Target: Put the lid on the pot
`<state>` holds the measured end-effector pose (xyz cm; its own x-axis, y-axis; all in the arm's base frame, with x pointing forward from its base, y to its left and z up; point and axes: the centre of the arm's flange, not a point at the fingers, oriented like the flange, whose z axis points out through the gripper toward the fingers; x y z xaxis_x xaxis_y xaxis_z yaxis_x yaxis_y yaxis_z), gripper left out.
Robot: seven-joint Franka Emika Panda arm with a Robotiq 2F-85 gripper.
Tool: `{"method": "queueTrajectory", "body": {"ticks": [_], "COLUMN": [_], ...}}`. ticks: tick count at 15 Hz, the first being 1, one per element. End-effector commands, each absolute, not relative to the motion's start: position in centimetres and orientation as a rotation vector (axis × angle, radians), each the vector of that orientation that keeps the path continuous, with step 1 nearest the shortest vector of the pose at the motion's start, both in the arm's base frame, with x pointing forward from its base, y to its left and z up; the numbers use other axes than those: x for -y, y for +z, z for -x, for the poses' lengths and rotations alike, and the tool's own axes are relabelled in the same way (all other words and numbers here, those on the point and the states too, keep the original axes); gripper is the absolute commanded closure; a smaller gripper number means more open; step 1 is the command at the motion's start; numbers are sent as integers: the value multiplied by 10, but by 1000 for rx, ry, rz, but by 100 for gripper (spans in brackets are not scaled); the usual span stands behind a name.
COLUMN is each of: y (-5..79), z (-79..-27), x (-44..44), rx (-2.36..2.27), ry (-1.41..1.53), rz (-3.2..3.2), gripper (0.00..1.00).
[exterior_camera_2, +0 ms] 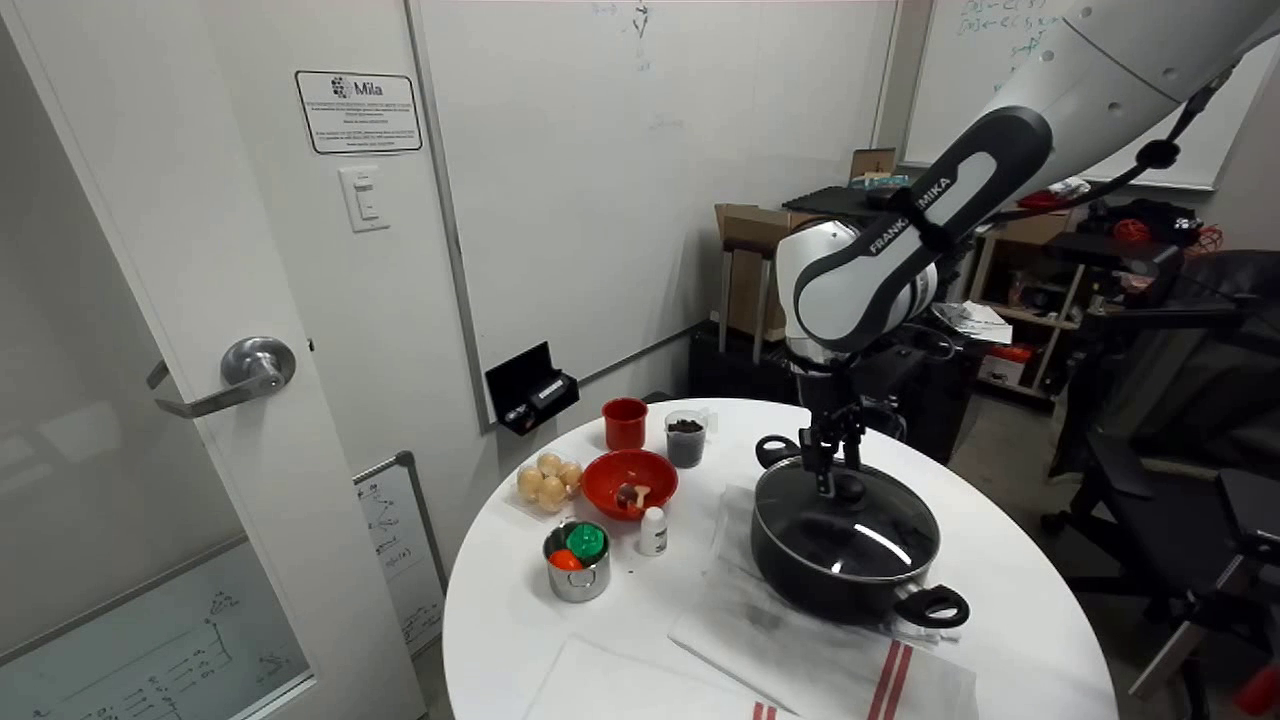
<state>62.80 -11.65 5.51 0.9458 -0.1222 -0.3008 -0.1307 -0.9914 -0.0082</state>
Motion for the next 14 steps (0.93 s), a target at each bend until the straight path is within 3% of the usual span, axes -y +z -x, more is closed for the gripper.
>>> {"method": "queueTrajectory", "body": {"ticks": [1,14], "y": [77,126], "z": [-611,-552], "x": [101,36], "rx": [-219,-174], "ry": [428,323], "rz": [3103,3138], "gripper": [0,0]}}
